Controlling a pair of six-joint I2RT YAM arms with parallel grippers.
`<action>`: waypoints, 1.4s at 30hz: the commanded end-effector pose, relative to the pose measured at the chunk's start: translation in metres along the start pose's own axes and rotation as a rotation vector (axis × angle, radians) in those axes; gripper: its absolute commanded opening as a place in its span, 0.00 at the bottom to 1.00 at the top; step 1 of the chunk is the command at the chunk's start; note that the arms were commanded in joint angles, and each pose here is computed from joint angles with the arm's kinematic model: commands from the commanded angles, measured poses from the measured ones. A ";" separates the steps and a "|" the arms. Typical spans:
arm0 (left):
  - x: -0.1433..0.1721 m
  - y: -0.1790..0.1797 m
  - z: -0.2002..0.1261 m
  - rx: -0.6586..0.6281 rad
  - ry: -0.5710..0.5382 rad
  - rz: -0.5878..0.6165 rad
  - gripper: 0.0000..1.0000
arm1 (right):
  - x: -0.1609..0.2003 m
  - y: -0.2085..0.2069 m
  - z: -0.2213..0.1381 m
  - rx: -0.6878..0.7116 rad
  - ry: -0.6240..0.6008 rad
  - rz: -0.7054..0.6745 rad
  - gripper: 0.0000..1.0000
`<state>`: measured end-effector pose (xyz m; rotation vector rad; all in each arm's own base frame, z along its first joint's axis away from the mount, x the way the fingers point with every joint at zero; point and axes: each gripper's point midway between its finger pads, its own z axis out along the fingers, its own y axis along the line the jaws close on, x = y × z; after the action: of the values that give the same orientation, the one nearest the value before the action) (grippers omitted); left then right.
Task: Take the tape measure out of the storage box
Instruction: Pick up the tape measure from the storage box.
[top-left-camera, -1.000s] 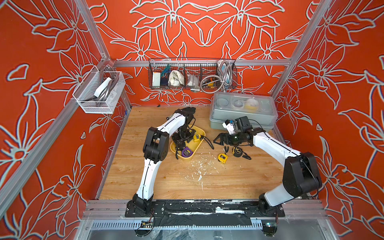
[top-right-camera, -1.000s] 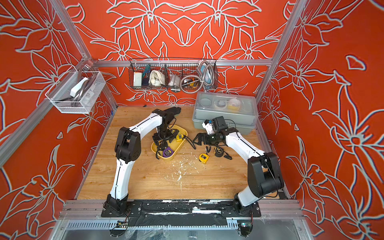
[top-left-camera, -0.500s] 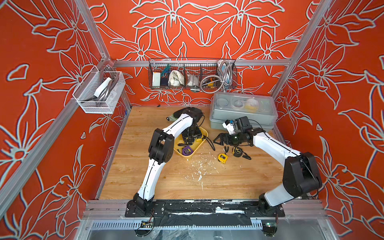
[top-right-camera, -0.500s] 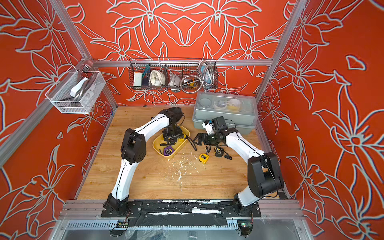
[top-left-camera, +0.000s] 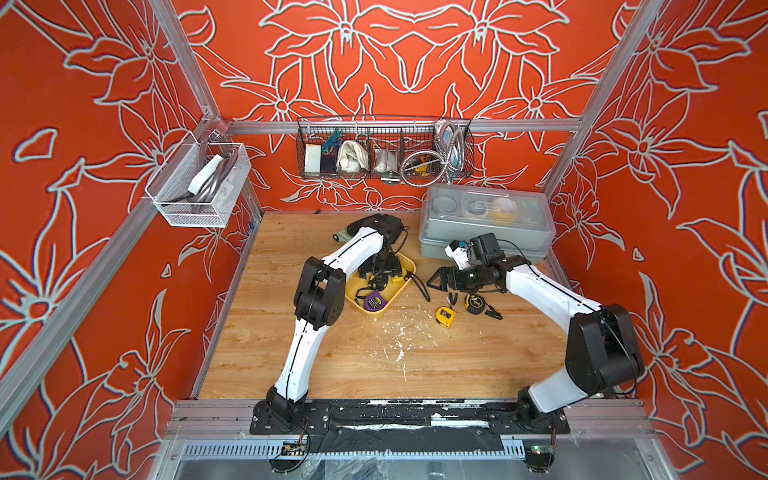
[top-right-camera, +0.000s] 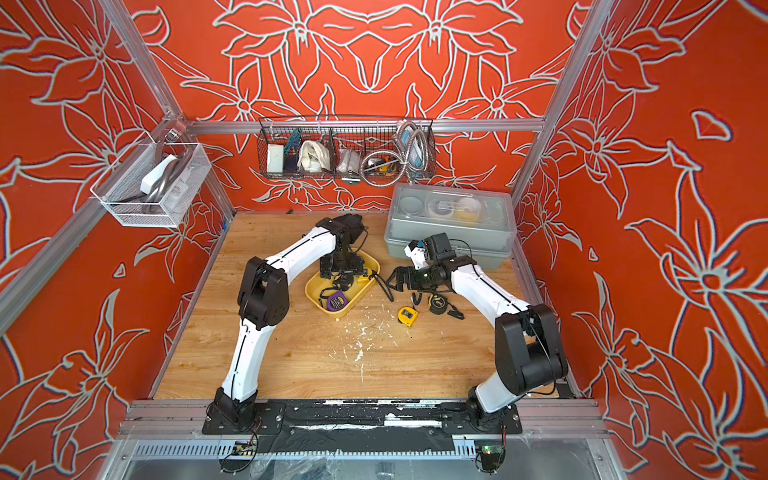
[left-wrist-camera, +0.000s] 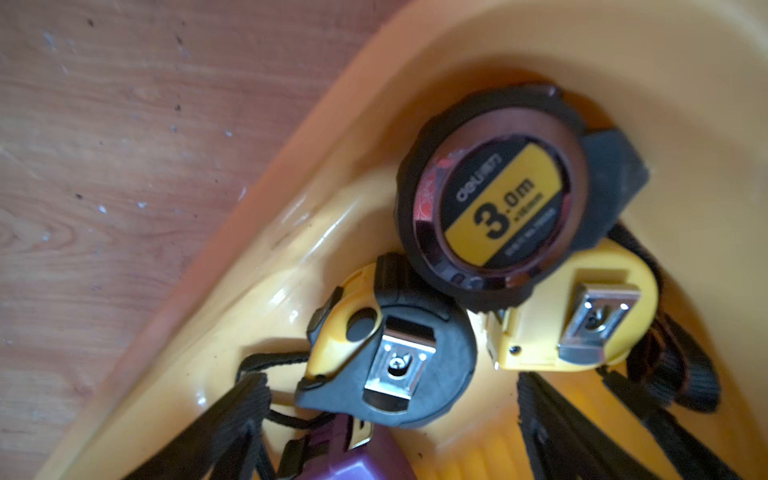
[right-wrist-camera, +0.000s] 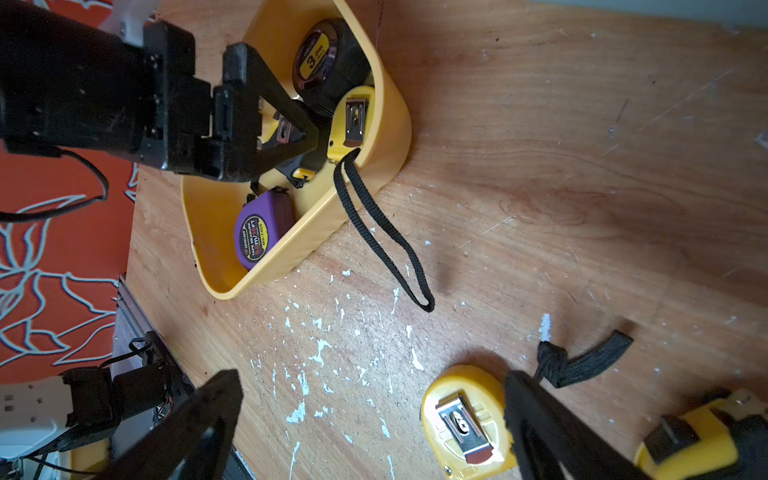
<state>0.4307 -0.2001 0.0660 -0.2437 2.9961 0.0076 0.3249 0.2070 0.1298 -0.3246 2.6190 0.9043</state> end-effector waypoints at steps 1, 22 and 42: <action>-0.005 0.003 -0.003 -0.002 -0.005 0.071 0.95 | 0.001 0.003 -0.004 0.011 0.002 -0.015 1.00; 0.007 0.009 0.043 0.010 0.089 0.163 0.55 | -0.001 0.008 -0.015 0.019 -0.018 -0.022 1.00; 0.033 0.003 -0.080 0.206 -0.096 0.431 0.32 | -0.036 0.075 0.001 -0.501 0.032 0.146 1.00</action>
<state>0.4011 -0.1923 0.1276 0.2917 2.8882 -0.1620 0.3287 0.2557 0.1621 -0.2838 2.5087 1.4220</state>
